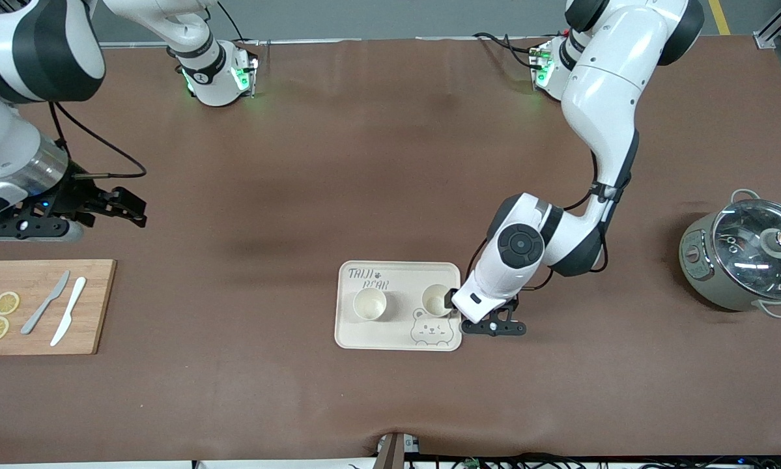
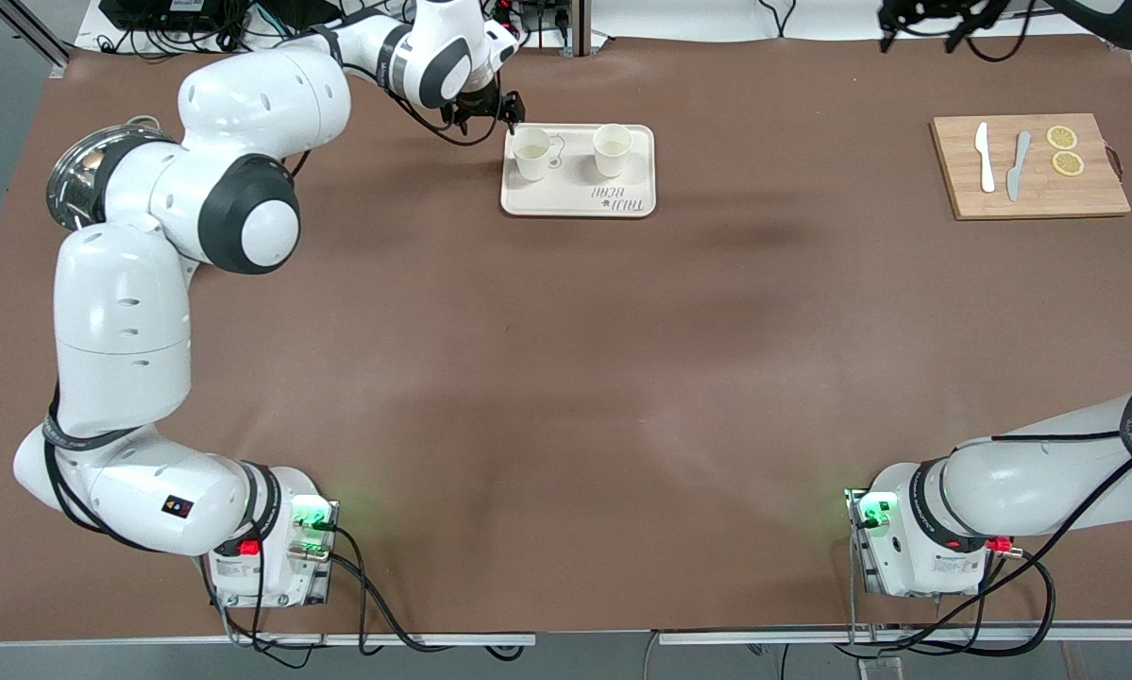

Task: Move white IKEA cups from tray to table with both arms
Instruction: 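Reach the left gripper down to the white cup on the tray, then grasp the cup with the left gripper while the right gripper reaches the other cup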

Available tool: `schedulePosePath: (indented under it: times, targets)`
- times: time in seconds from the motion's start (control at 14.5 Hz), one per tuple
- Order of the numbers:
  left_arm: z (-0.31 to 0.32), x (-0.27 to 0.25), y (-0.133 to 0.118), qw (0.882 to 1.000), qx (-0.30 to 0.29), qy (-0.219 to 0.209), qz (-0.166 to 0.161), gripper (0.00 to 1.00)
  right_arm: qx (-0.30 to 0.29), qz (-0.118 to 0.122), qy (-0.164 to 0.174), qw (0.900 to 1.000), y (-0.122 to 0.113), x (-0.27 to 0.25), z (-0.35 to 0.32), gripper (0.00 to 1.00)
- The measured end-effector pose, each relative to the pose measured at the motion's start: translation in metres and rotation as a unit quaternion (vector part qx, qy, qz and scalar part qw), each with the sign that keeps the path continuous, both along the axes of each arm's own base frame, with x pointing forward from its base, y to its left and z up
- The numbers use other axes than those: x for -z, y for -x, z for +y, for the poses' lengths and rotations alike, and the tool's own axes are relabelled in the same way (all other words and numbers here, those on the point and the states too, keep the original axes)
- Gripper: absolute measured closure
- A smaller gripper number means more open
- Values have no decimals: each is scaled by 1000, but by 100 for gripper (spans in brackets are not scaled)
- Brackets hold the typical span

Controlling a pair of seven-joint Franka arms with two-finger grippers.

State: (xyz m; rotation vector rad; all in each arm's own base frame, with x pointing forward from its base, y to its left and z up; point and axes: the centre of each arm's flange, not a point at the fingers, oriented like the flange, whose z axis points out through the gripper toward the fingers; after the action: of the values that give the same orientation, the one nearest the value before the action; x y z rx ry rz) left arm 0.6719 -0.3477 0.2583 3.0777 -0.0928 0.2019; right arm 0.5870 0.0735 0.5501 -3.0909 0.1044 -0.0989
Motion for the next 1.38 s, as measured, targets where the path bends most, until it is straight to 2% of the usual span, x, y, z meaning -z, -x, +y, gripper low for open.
schedulePosePath:
  times: [0.14,0.55,0.97,1.24,1.31,1.38]
  targets:
    - [-6,-1,3,1000,4,1,-1,0,29,-2,-17,999,-9,-1,34,0]
    - [-18,16,11,1000,5,-9,6,0,86,-3,-30,996,-34,31,161,0]
    - [-28,28,16,1000,-7,-11,7,0,117,-38,-54,991,-50,72,221,0]
    - [-34,32,20,1000,-28,-6,7,0,128,-45,-61,989,-58,107,246,0]
    - [-36,34,21,999,-48,-4,9,7,130,-48,-64,988,-60,119,253,0]
    - [-38,36,22,998,-63,-2,10,19,133,-52,-67,987,-63,130,260,0]
